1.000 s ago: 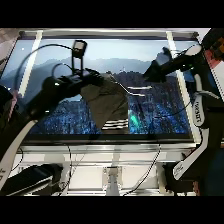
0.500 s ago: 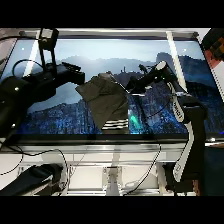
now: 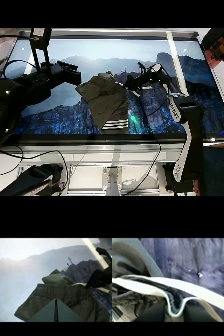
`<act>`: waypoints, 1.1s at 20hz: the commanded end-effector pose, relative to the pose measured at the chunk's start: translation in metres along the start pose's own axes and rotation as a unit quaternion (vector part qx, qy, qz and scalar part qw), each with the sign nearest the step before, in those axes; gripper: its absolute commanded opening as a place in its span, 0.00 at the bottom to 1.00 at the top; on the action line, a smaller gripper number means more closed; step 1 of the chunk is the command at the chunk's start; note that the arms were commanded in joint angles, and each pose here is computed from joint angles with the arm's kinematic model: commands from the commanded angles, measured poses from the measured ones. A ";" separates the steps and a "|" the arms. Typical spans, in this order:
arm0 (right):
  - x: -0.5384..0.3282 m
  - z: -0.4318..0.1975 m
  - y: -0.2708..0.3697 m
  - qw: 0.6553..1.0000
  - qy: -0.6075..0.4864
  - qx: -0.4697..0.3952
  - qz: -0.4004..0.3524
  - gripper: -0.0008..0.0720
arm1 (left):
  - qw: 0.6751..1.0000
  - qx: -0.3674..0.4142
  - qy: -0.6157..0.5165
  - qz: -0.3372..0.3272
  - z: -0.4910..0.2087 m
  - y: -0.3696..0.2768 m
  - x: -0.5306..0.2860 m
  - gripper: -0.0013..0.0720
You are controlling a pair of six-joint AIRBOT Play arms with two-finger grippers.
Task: Fold the clothes and pants, and hang the long-sleeved shirts on hangers.
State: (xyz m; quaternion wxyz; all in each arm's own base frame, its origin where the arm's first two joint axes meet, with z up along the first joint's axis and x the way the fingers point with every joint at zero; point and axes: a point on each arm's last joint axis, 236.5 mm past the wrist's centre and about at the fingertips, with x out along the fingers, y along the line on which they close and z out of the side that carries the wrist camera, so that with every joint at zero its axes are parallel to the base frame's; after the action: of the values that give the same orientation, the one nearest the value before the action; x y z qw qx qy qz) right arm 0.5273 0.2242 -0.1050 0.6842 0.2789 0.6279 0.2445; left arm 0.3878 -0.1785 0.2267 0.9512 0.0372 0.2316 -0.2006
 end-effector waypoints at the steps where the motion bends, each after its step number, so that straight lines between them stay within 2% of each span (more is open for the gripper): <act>1: 0.009 -0.002 0.009 1.000 0.000 -0.022 0.001 0.16 | 1.000 0.000 -0.001 0.001 0.000 0.000 -0.001 0.06; 2: 0.009 -0.005 0.014 1.000 0.003 -0.022 0.007 0.02 | 1.000 0.000 -0.001 0.001 0.001 0.000 -0.001 0.06; 5: -0.006 -0.006 0.033 0.999 0.004 -0.032 0.021 0.02 | 1.000 0.001 -0.001 0.001 0.001 0.000 -0.001 0.06; 9: -0.056 -0.008 0.079 0.996 0.000 -0.090 0.008 0.02 | 1.000 0.014 -0.004 0.013 0.002 0.006 -0.001 0.06; 10: -0.065 -0.014 0.098 0.995 0.003 -0.102 0.016 0.02 | 0.999 0.020 -0.009 0.030 0.005 0.015 -0.001 0.06; 16: -0.029 -0.092 0.216 0.978 0.071 -0.165 0.106 0.01 | 0.973 -0.118 -0.081 0.181 0.028 0.125 -0.024 0.06; 19: 0.010 -0.154 0.265 0.965 0.116 -0.201 0.119 0.01 | 0.947 -0.152 -0.104 0.262 0.027 0.187 -0.051 0.06; 22: 0.048 -0.228 0.293 0.949 0.180 -0.227 0.124 0.01 | 0.932 -0.179 -0.105 0.298 0.018 0.220 -0.065 0.06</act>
State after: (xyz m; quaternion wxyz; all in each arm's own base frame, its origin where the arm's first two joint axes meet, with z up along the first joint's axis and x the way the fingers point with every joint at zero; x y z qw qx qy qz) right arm 0.3703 0.4397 0.0532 0.6079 0.1681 0.6117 0.4775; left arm 0.4327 0.0027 0.2632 0.9825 -0.0678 0.1538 0.0796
